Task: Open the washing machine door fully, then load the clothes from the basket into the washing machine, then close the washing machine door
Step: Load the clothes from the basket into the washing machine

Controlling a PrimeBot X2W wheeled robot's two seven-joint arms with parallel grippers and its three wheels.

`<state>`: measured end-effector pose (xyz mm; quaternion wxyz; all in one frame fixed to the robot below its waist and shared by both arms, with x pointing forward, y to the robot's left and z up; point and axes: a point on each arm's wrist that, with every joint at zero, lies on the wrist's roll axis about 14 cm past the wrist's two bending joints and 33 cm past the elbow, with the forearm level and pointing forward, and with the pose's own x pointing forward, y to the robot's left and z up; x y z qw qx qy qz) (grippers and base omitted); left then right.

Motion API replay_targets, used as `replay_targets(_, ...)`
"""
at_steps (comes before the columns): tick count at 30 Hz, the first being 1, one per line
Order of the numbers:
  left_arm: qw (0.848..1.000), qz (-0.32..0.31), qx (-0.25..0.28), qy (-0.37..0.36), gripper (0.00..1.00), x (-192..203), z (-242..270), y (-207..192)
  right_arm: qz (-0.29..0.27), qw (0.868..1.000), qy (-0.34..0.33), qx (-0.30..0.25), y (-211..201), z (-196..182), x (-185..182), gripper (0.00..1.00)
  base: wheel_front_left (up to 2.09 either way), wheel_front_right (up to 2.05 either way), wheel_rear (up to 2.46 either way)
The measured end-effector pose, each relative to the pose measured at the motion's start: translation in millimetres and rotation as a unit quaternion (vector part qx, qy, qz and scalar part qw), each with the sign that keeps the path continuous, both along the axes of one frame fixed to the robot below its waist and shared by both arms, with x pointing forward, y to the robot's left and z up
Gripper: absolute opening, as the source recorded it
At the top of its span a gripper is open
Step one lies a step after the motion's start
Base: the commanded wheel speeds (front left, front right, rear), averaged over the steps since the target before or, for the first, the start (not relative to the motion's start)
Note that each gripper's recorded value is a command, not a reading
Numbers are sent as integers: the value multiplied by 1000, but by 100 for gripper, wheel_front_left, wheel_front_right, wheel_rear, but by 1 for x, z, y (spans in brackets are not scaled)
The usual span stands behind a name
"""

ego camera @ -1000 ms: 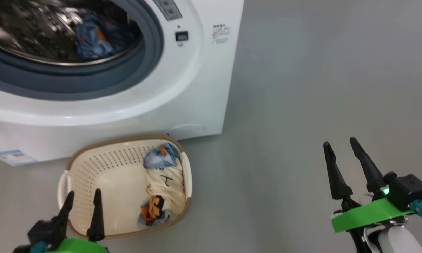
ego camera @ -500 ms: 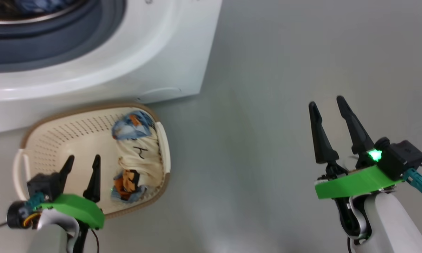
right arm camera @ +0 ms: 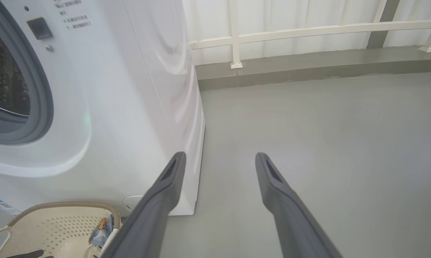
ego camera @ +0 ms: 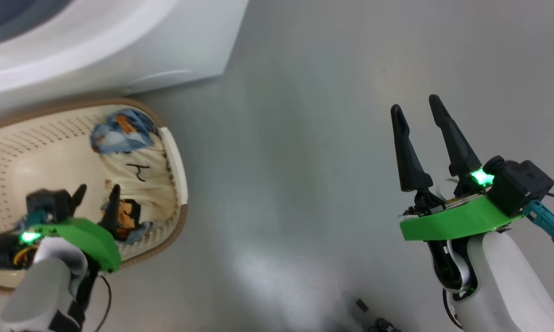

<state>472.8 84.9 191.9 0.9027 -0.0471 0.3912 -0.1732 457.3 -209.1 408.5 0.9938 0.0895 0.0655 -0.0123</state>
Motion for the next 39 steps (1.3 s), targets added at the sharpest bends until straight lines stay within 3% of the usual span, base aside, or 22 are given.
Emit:
replay_targets(12,992,-49,9,112,100,-5,-55,-15,0,999,33,-3,-2,-28,2,100,0,0,0)
replay_targets(32,981,-71,-12,181,100,9,-92,-36,-6,998,60,0,-6,-49,1,100,0,0,0)
replay_targets(33,980,-74,-12,182,77,8,-92,-37,-7,998,60,1,-7,-49,0,100,0,0,0)
replay_targets(34,980,-77,-12,182,41,8,-93,-37,-8,998,60,0,-7,-49,0,100,0,0,0)
replay_targets(35,980,-78,-11,183,41,8,-93,-37,-8,998,60,0,-8,-48,0,100,0,0,0)
replay_targets(36,980,-78,-12,184,15,8,-93,-38,-9,998,59,0,-8,-48,0,100,0,0,0)
replay_targets(37,980,-78,-13,185,0,8,-93,-38,-9,998,59,-1,-8,-47,0,100,0,0,0)
replay_targets(39,980,-78,-15,185,0,7,-92,-39,-9,998,57,-1,-8,-46,0,100,0,0,0)
